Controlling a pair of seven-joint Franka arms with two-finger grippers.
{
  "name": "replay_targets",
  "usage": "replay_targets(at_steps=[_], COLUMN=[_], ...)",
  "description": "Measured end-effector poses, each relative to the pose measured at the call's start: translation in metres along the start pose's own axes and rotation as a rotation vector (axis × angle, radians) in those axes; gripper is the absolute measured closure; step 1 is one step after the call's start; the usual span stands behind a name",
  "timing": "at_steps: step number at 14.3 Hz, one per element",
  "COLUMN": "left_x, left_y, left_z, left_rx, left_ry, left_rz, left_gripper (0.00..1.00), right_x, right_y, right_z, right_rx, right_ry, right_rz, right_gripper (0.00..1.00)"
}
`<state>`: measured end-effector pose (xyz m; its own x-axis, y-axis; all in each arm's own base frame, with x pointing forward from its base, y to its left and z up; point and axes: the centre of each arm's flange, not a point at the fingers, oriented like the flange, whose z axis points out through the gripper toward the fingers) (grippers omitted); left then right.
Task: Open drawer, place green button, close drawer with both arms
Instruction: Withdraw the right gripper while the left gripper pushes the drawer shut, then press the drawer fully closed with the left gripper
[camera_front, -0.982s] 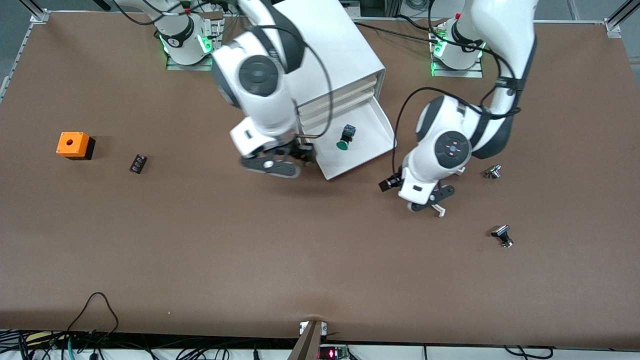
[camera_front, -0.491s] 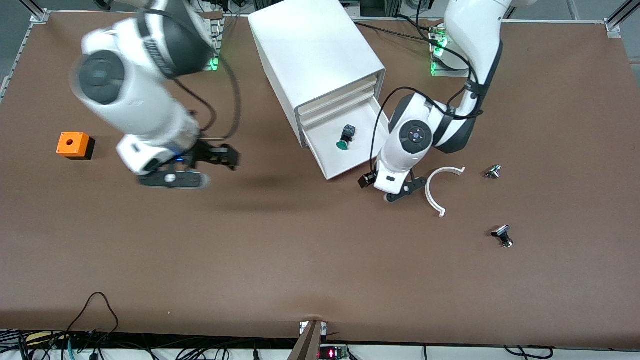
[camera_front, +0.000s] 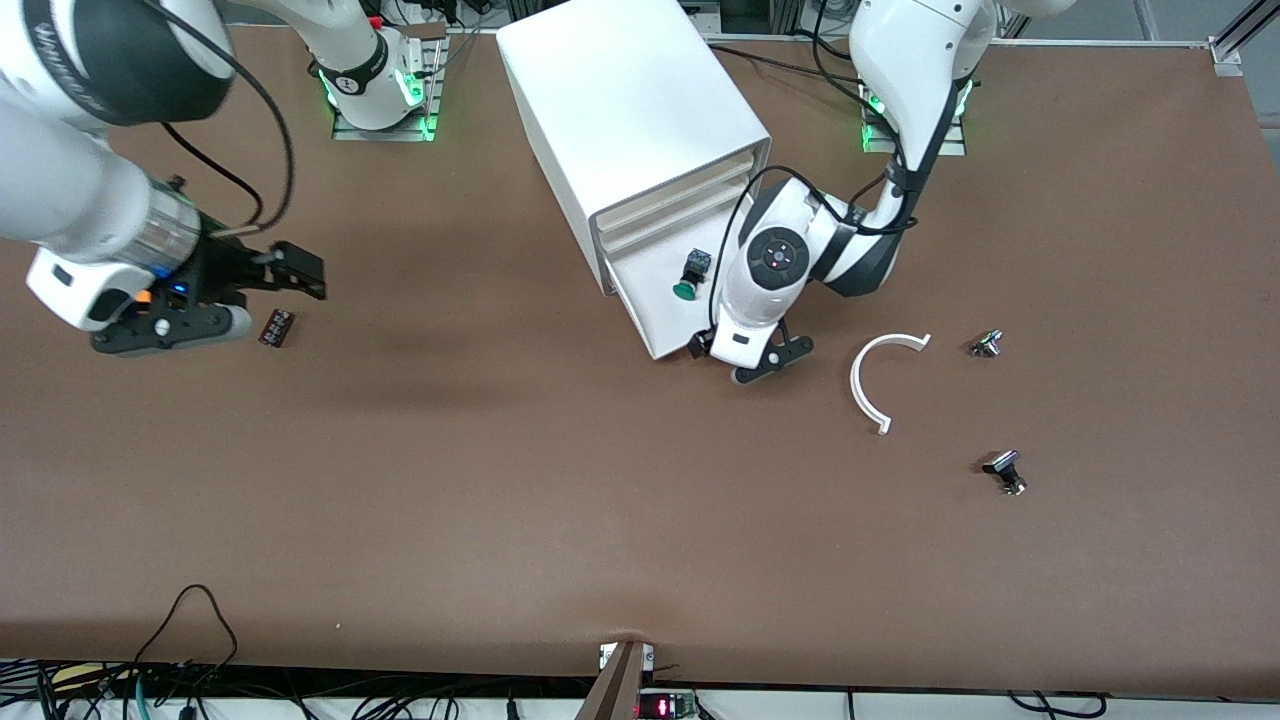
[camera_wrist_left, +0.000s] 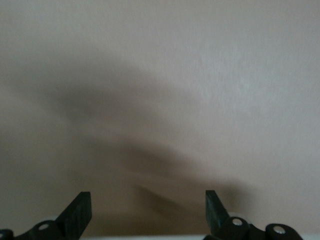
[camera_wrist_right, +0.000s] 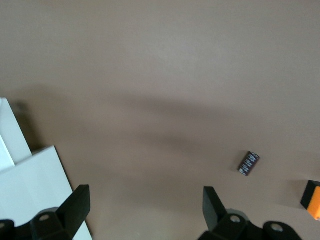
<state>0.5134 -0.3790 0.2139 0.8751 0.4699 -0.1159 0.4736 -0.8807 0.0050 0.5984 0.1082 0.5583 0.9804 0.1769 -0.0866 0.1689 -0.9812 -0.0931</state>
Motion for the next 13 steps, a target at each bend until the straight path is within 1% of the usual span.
replay_targets(at_steps=[2,5,7,10,13], left_x=[-0.014,-0.030,-0.042,-0.066,-0.089], left_y=[0.004,0.008,0.011,0.018,0.020], left_z=[0.005,0.009,0.012,0.015,0.021], left_rx=[0.010,0.019,0.025,0.034,0.052], left_ry=[-0.003,-0.004,-0.005,-0.003,-0.002], left_rz=[0.002,-0.006,-0.013,-0.019,-0.005], left_gripper=[0.00,0.00,0.00,0.00,0.00], right_x=[-0.015,-0.037,-0.046,-0.058,-0.063], right_y=[0.025,0.068,0.083,0.085,0.076], right_z=[-0.003,-0.012,-0.016,-0.014,-0.014], right_rx=[0.015,0.022,0.009,-0.016,-0.038], right_ry=[-0.005,-0.001,-0.005,-0.016,-0.014], right_rz=[-0.034,-0.108,-0.143,-0.172,-0.193], right_gripper=[0.00,0.00,0.00,0.00,0.00])
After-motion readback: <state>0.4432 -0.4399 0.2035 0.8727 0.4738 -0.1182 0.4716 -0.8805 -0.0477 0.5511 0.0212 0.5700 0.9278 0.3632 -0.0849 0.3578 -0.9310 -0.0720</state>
